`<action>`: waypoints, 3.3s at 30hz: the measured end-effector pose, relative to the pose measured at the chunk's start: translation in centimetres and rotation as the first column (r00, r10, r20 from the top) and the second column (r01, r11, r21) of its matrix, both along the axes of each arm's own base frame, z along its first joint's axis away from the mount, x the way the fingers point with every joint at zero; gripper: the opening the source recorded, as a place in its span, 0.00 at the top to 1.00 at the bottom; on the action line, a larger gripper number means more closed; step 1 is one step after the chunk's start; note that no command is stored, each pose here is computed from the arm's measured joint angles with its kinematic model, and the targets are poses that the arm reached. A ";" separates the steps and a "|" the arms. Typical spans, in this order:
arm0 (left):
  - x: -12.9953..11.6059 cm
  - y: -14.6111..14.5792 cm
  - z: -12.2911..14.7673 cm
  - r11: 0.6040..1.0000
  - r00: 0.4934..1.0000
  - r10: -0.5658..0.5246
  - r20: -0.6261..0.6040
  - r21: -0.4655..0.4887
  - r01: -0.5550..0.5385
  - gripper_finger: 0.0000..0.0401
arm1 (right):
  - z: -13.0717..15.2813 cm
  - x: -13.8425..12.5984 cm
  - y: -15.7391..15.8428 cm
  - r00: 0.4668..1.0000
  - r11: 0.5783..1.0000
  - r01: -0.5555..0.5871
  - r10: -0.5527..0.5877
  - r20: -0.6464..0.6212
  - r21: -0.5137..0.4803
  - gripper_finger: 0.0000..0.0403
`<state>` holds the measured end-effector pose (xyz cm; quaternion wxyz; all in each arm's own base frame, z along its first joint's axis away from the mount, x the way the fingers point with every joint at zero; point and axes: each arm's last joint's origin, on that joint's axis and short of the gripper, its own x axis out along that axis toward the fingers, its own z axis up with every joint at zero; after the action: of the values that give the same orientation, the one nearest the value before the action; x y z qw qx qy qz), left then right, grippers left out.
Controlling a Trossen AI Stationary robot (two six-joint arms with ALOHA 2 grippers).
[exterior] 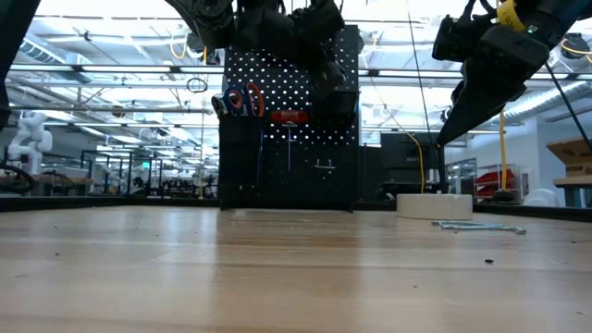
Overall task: Hang tools onto peg board
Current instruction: Put the socket into the right black bin on the peg board, then put the top hanger hook into the right black bin on the peg board
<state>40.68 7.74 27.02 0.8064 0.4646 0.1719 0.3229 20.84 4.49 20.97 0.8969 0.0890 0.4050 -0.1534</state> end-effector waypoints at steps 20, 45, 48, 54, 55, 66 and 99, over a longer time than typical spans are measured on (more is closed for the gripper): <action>-0.1 1.0 0.1 0.994 0.994 -0.051 0.095 -0.091 0.059 0.58 | 0.0 0.0 0.0 1.000 1.000 0.000 0.000 0.006 0.001 0.23; -0.2 -11.9 -3.4 0.787 0.895 -0.443 -0.057 -0.503 0.357 0.57 | -4.7 -2.2 -0.1 0.981 0.984 0.142 -0.125 -0.147 0.106 0.23; -0.9 -12.4 -2.8 0.654 0.827 -0.562 -0.021 -0.623 0.429 0.57 | -5.0 -2.4 -0.2 0.977 0.981 0.167 -0.151 -0.149 0.097 0.23; -2.4 -12.5 -0.4 0.513 0.753 -0.655 0.065 -0.693 0.507 0.57 | -4.7 -1.7 -0.2 0.985 0.983 0.162 -0.156 -0.069 0.086 0.23; -2.8 -12.5 -0.1 0.502 0.746 -0.660 0.084 -0.690 0.522 0.57 | -4.7 -1.5 -0.1 0.987 0.984 0.157 -0.152 -0.056 0.090 0.23; -8.0 -11.4 -0.1 0.564 0.814 -0.516 0.267 -0.609 0.558 0.57 | -7.2 -0.5 -0.5 0.969 0.979 0.201 -0.195 -0.155 0.020 0.25; -8.3 -11.5 -1.1 0.504 0.764 -0.588 0.264 -0.620 0.602 0.57 | -6.2 2.0 -0.2 0.984 0.998 -0.003 0.016 -0.177 0.070 1.00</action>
<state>32.34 -3.77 25.94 0.9794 0.1676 0.0986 -0.0545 22.87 4.29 14.74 0.8543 0.1043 0.4889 -0.1423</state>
